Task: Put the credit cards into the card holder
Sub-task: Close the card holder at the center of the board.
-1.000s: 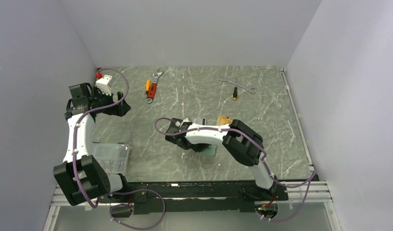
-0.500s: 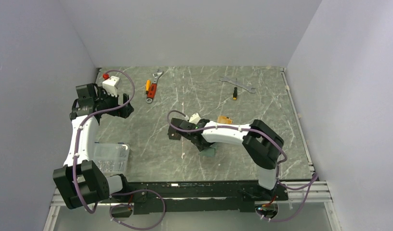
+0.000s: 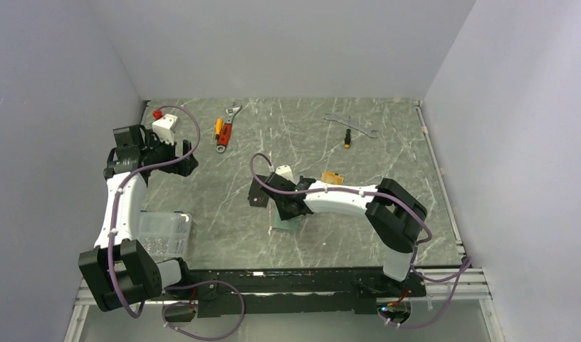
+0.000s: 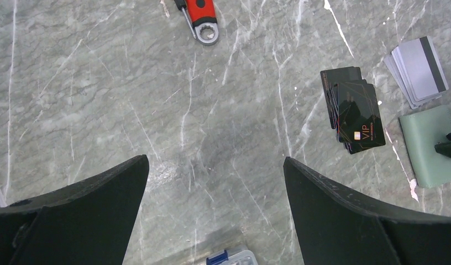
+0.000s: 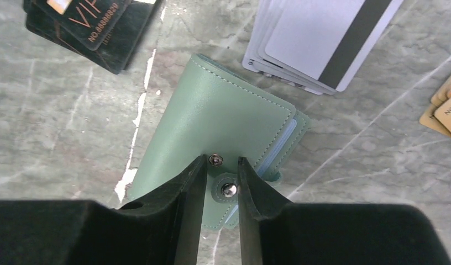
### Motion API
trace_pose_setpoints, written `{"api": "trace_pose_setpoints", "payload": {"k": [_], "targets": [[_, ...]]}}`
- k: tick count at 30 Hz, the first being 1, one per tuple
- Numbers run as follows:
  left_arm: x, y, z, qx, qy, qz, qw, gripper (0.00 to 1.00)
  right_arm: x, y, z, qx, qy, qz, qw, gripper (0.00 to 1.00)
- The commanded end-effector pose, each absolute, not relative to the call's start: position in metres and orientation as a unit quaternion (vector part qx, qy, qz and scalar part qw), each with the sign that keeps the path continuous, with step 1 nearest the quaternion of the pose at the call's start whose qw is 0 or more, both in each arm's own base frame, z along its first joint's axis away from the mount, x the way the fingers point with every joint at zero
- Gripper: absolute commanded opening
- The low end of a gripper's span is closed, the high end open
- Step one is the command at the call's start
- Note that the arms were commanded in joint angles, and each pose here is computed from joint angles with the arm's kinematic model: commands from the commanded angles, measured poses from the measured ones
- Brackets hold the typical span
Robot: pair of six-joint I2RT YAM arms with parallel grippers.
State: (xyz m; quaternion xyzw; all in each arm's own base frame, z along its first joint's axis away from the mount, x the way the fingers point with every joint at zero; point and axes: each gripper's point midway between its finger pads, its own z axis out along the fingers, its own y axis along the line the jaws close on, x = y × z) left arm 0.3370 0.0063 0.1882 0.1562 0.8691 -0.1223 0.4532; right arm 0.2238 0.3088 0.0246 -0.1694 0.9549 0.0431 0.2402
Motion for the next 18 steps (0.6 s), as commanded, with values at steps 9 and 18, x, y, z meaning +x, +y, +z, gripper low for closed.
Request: {"api": "trace_pose_setpoints", "payload": {"k": [9,18], "targets": [[0.336,-0.015,0.184,0.157,0.859,-0.172,0.456,0.99,0.233,0.302,0.103,-0.135,0.946,0.129,0.263,0.74],[0.352,-0.017,0.196,0.131,0.851,-0.186,0.473,0.99,0.304,0.217,0.182,-0.053,0.928,0.105,0.355,1.00]]}}
